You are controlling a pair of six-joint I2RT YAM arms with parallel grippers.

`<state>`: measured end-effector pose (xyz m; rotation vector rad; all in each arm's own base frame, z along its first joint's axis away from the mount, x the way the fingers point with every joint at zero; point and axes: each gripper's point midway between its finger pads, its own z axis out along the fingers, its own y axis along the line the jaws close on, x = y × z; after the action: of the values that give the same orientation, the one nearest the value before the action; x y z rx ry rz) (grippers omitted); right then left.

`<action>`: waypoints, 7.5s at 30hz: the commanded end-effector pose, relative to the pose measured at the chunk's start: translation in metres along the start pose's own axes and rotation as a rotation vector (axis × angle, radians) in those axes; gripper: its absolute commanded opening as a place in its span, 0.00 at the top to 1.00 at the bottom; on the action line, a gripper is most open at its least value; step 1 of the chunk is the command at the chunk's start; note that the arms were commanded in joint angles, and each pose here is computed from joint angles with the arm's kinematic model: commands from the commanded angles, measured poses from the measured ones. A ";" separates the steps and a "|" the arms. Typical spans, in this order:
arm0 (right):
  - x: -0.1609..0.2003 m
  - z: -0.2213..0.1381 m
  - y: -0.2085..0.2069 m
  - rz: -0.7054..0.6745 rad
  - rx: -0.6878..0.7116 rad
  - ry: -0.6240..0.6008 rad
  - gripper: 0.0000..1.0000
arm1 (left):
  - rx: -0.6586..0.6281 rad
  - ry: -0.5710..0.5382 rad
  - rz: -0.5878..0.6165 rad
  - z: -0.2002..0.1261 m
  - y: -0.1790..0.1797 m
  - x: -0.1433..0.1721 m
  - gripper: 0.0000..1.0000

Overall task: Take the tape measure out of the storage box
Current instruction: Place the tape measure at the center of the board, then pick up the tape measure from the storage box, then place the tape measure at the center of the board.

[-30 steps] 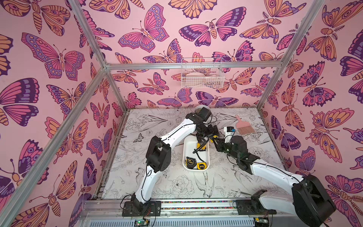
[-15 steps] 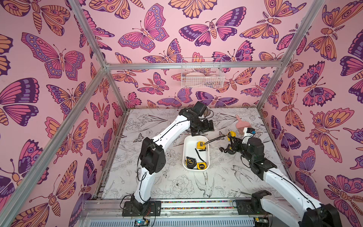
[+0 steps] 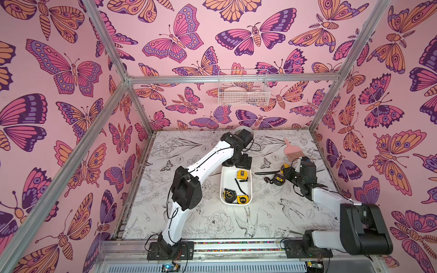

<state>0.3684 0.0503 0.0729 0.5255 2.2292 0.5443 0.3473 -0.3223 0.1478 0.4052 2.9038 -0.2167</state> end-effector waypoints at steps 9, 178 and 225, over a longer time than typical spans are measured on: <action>-0.022 0.027 -0.011 0.038 0.015 0.005 0.81 | -0.110 0.097 0.105 0.051 0.002 0.008 0.02; 0.035 -0.062 0.097 -0.159 -0.437 0.105 0.07 | 0.077 -0.066 -0.286 0.040 0.003 -0.010 0.75; 0.066 -0.025 0.218 -0.146 -0.771 -0.016 0.71 | 0.309 -0.030 -0.379 0.020 -0.064 -0.033 0.72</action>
<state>0.3425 0.2520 0.1522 -0.0121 1.8811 1.2186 0.3739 -0.3894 0.1558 -0.1194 2.8348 -0.7307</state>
